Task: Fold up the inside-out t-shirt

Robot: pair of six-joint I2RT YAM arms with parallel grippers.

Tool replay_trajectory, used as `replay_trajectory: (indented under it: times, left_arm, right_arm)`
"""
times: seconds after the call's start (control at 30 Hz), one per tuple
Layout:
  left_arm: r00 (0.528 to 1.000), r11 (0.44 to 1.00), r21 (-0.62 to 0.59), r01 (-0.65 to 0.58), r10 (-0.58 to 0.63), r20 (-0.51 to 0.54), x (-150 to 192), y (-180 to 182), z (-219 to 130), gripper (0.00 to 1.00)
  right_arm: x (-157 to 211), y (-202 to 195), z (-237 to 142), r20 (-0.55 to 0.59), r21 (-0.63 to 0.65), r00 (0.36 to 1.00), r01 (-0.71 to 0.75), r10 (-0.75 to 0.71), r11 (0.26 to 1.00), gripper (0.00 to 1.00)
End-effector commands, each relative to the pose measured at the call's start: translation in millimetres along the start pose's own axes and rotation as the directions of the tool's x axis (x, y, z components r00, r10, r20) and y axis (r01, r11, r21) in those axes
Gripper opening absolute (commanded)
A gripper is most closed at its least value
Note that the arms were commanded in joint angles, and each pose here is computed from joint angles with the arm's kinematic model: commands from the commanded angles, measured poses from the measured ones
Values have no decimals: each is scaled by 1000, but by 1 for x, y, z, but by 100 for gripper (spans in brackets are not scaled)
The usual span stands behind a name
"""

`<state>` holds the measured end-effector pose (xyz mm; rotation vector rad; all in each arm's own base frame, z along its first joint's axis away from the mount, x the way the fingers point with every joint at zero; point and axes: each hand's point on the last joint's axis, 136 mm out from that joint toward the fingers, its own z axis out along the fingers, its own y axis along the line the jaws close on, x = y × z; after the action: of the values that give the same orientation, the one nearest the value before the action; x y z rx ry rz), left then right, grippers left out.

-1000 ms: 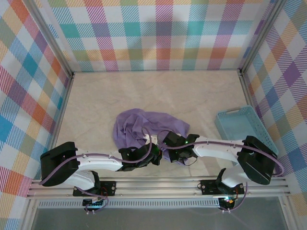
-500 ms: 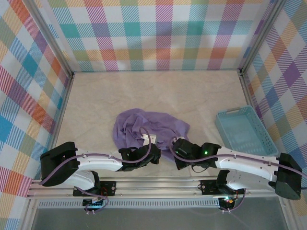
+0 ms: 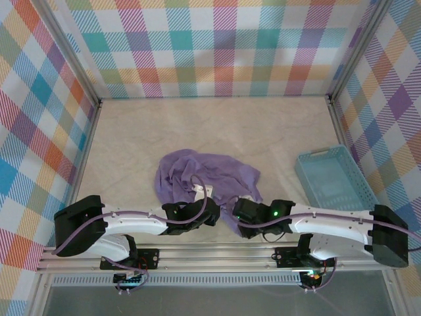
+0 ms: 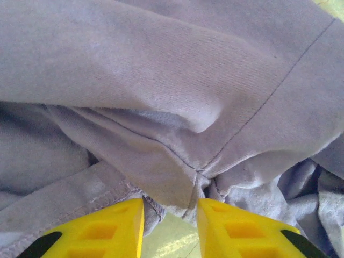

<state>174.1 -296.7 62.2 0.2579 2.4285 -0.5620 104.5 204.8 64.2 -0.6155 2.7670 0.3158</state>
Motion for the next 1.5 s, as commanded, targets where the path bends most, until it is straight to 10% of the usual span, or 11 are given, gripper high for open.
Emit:
replay_trajectory:
  times: [0.0,0.7,1.03,1.47]
  left_arm:
    - [999,999,22,-39,38,39,-13,-14,-11,35]
    - [997,995,78,-57,53,48,-16,-33,-4,42]
    - [994,990,100,-103,99,39,-15,-39,-5,44]
    - [960,961,-73,-265,270,77,-39,-43,8,72]
  right_arm:
    - [-26,-9,-12,74,-5,994,-82,82,997,29]
    - [-105,-19,36,140,58,985,-115,106,992,45]
    - [-97,-33,30,132,110,984,-133,118,985,0]
    - [-90,-10,-20,182,-92,976,-107,122,990,0]
